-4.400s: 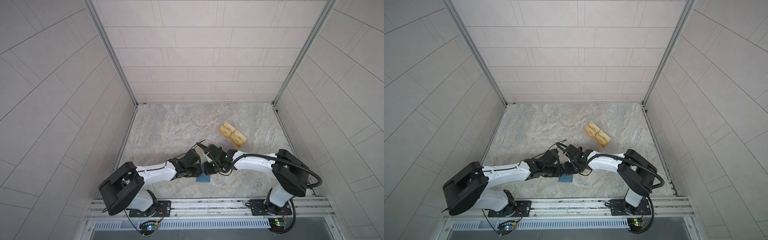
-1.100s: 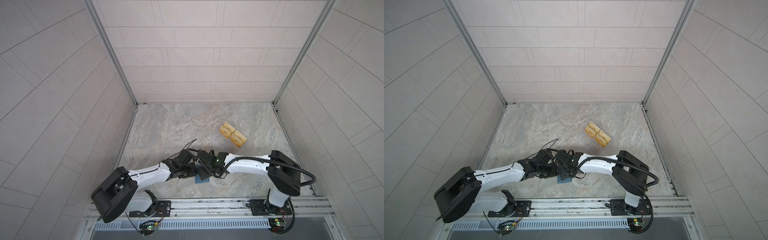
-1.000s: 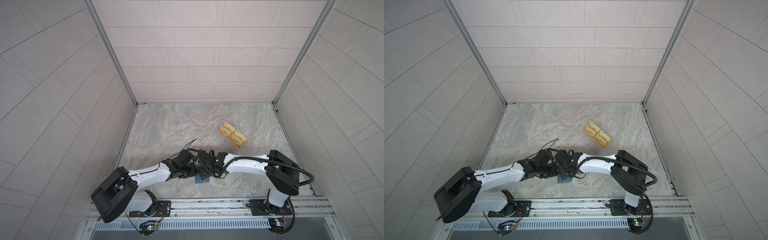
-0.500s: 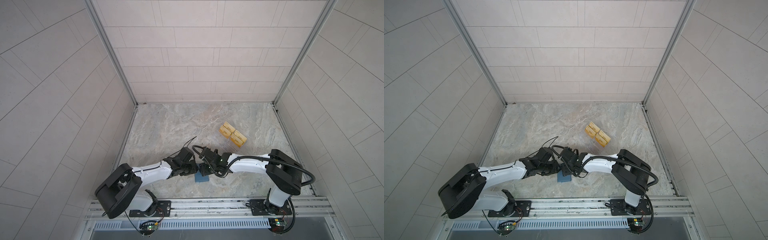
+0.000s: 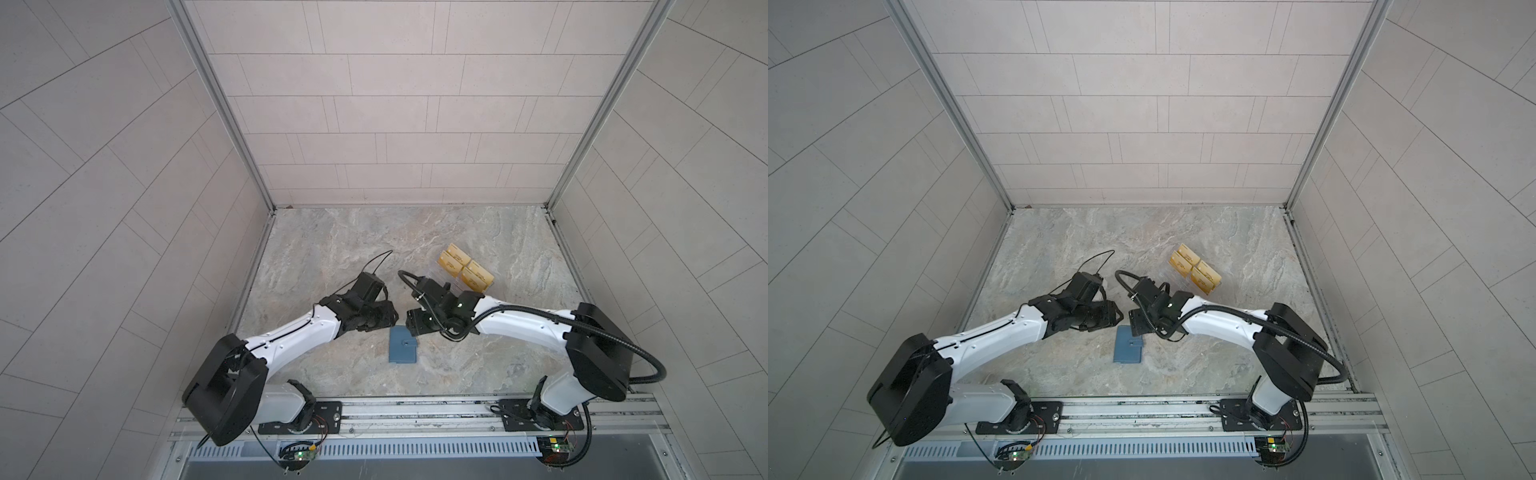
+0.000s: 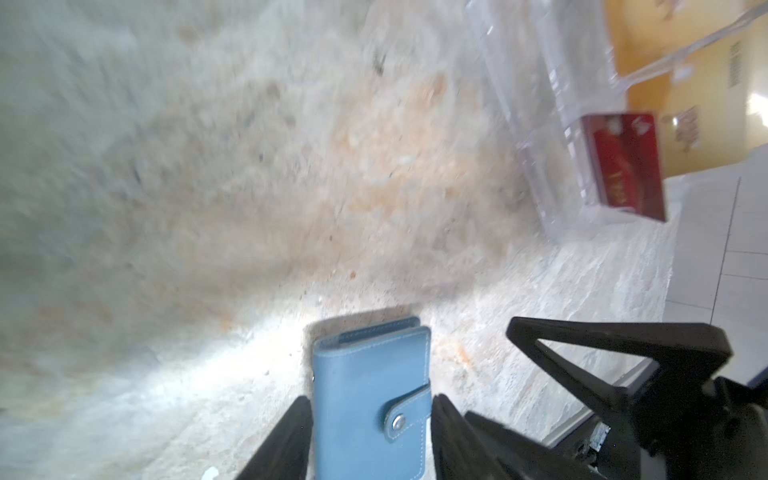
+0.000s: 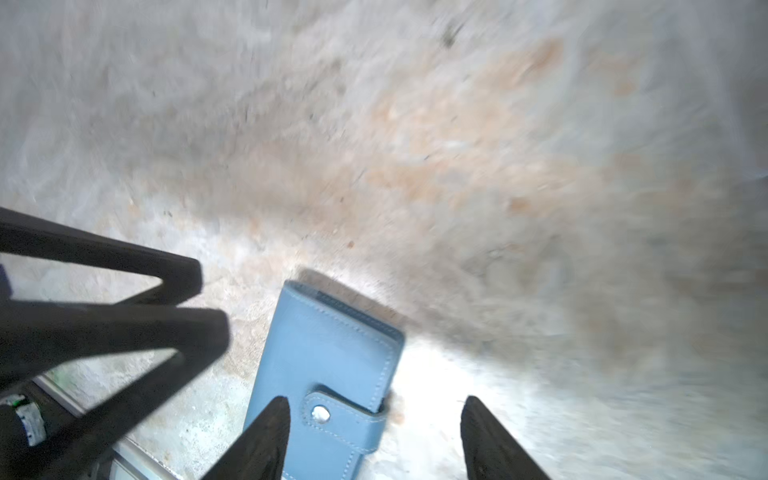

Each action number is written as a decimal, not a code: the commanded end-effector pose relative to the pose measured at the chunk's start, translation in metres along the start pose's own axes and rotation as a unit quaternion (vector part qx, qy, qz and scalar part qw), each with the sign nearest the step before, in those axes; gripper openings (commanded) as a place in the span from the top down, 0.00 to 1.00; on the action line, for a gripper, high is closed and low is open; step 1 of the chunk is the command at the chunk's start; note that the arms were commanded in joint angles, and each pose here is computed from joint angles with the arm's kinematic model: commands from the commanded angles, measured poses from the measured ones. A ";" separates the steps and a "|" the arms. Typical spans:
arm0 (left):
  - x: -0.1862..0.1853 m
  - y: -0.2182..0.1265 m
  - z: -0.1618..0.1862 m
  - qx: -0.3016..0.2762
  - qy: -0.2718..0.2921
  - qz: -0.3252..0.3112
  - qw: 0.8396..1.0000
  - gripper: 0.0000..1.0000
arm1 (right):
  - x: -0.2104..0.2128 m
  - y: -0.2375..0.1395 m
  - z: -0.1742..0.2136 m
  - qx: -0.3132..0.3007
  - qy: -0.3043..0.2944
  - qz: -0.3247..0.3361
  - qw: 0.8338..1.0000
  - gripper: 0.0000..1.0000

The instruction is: Put the credit cards into the card holder

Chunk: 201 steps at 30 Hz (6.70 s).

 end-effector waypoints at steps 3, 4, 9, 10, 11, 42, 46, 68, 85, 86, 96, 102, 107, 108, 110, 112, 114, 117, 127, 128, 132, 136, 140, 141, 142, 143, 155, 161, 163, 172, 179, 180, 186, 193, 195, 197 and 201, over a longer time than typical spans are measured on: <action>-0.024 0.007 -0.055 0.014 0.113 0.020 0.993 0.48 | -0.064 -0.010 -0.018 -0.008 0.005 0.075 0.997 0.44; -0.030 0.014 -0.067 0.011 0.126 0.028 0.992 0.50 | -0.074 -0.007 -0.021 -0.004 0.007 0.084 0.996 0.49; -0.051 0.042 -0.117 -0.006 0.176 0.037 0.984 0.51 | -0.100 0.005 -0.028 0.006 0.025 0.099 0.995 0.61; -0.054 0.049 -0.124 -0.001 0.187 0.038 0.982 0.50 | -0.102 0.008 -0.028 0.008 0.027 0.098 0.995 0.61; -0.056 0.056 -0.129 0.008 0.193 0.040 0.980 0.50 | -0.104 0.010 -0.027 0.009 0.028 0.100 0.995 0.61; -0.065 0.177 -0.151 0.051 0.196 0.017 0.979 0.56 | -0.176 0.003 -0.019 0.027 0.050 0.221 0.974 0.66; -0.065 0.183 -0.149 0.050 0.184 0.012 0.981 0.60 | -0.179 0.000 -0.020 0.025 0.052 0.222 0.973 0.66; -0.094 0.150 -0.161 -0.025 0.181 0.060 0.981 0.47 | -0.185 -0.012 -0.029 0.000 0.080 0.180 0.980 0.66; -0.084 0.180 -0.166 0.005 0.208 -0.008 0.978 0.49 | -0.185 -0.049 -0.026 -0.054 0.104 0.186 0.975 0.54; -0.083 0.180 -0.165 0.005 0.207 -0.007 0.978 0.49 | -0.186 -0.052 -0.025 -0.059 0.108 0.186 0.975 0.53; -0.075 0.183 -0.151 0.007 0.190 -0.003 0.982 0.59 | -0.195 -0.052 -0.026 -0.063 0.126 0.184 0.973 0.48; -0.074 0.174 -0.147 -0.012 0.174 0.001 0.985 0.61 | -0.195 -0.042 -0.033 -0.052 0.127 0.172 0.975 0.50; -0.076 0.170 -0.147 -0.018 0.171 0.002 0.985 0.62 | -0.196 -0.033 -0.037 -0.045 0.125 0.172 0.976 0.54; -0.076 0.171 -0.146 -0.017 0.172 0.003 0.985 0.63 | -0.196 -0.032 -0.037 -0.045 0.125 0.172 0.976 0.55; -0.076 0.171 -0.143 -0.014 0.173 0.003 0.985 0.65 | -0.197 -0.031 -0.038 -0.044 0.124 0.174 0.976 0.57; -0.077 0.171 -0.140 -0.014 0.173 0.002 0.985 0.67 | -0.198 -0.031 -0.039 -0.046 0.122 0.179 0.975 0.59; -0.077 0.171 -0.137 -0.013 0.172 0.003 0.985 0.70 | -0.200 -0.029 -0.039 -0.047 0.120 0.184 0.974 0.60; -0.078 0.168 -0.133 -0.013 0.173 0.000 0.985 0.73 | -0.202 -0.026 -0.041 -0.044 0.117 0.188 0.974 0.61; -0.066 0.152 -0.111 -0.028 0.121 -0.038 0.992 0.82 | -0.207 -0.011 -0.051 -0.041 0.115 0.182 0.976 0.65; -0.066 0.150 -0.110 -0.031 0.113 -0.043 0.992 0.82 | -0.207 -0.009 -0.053 -0.040 0.114 0.181 0.976 0.65; -0.067 0.142 -0.106 -0.034 0.097 -0.068 0.992 0.82 | -0.207 -0.001 -0.060 -0.034 0.113 0.173 0.978 0.66; -0.071 0.137 -0.101 -0.035 0.091 -0.090 0.991 0.81 | -0.203 0.003 -0.065 -0.030 0.113 0.160 0.980 0.67; -0.071 0.131 -0.094 -0.034 0.071 -0.114 0.990 0.81 | -0.200 -0.002 -0.067 -0.036 0.114 0.152 0.981 0.67; -0.071 0.132 -0.092 -0.031 0.067 -0.119 0.990 0.82 | -0.199 -0.004 -0.066 -0.038 0.113 0.151 0.981 0.67; -0.071 0.133 -0.089 -0.028 0.060 -0.124 0.990 0.82 | -0.198 -0.006 -0.066 -0.041 0.113 0.149 0.981 0.67; -0.073 0.133 -0.088 -0.028 0.059 -0.122 0.990 0.82 | -0.197 -0.009 -0.067 -0.045 0.113 0.148 0.981 0.66; -0.084 0.123 -0.090 -0.044 0.037 -0.106 0.993 0.65 | -0.188 -0.032 -0.067 -0.063 0.111 0.132 0.983 0.65; -0.091 0.103 -0.097 -0.051 0.050 -0.101 0.992 0.48 | -0.182 -0.048 -0.069 -0.073 0.106 0.128 0.983 0.63; -0.093 0.090 -0.094 -0.045 0.055 -0.096 0.993 0.44 | -0.180 -0.056 -0.069 -0.078 0.103 0.129 0.983 0.63; -0.043 -0.029 -0.078 -0.110 0.120 -0.120 0.979 0.00 | -0.170 -0.125 -0.087 -0.168 0.061 0.180 0.967 0.28; 0.065 -0.122 -0.077 -0.300 0.136 -0.302 0.895 0.00 | -0.184 -0.151 -0.096 -0.379 -0.045 0.238 0.893 0.00; 0.074 -0.126 -0.070 -0.329 0.154 -0.319 0.875 0.00 | -0.189 -0.148 -0.094 -0.389 -0.051 0.244 0.887 0.00; 0.135 -0.116 -0.036 -0.374 0.142 -0.388 0.830 0.00 | -0.232 -0.125 -0.082 -0.430 -0.003 0.265 0.863 0.01; 0.165 -0.082 -0.039 -0.379 0.161 -0.419 0.809 0.00 | -0.258 -0.080 -0.094 -0.433 0.019 0.257 0.864 0.00; 0.165 -0.083 -0.051 -0.404 0.161 -0.410 0.802 0.00 | -0.263 -0.069 -0.092 -0.441 0.025 0.252 0.861 0.00; 0.172 -0.079 -0.062 -0.403 0.154 -0.410 0.804 0.00 | -0.267 -0.060 -0.092 -0.441 0.028 0.251 0.861 0.00; 0.176 -0.067 -0.073 -0.412 0.144 -0.380 0.815 0.00 | -0.271 -0.047 -0.099 -0.419 0.027 0.255 0.871 0.00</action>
Point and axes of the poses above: each gripper's point midway between its finger pads, its own y axis out along the fingers, its own x axis along the line the jaws close on, z = x × y, the point moved 7 cm from there along -y, back along the fingers, and after that the axes turned 11 degrees about y, right-handed, at the moved point
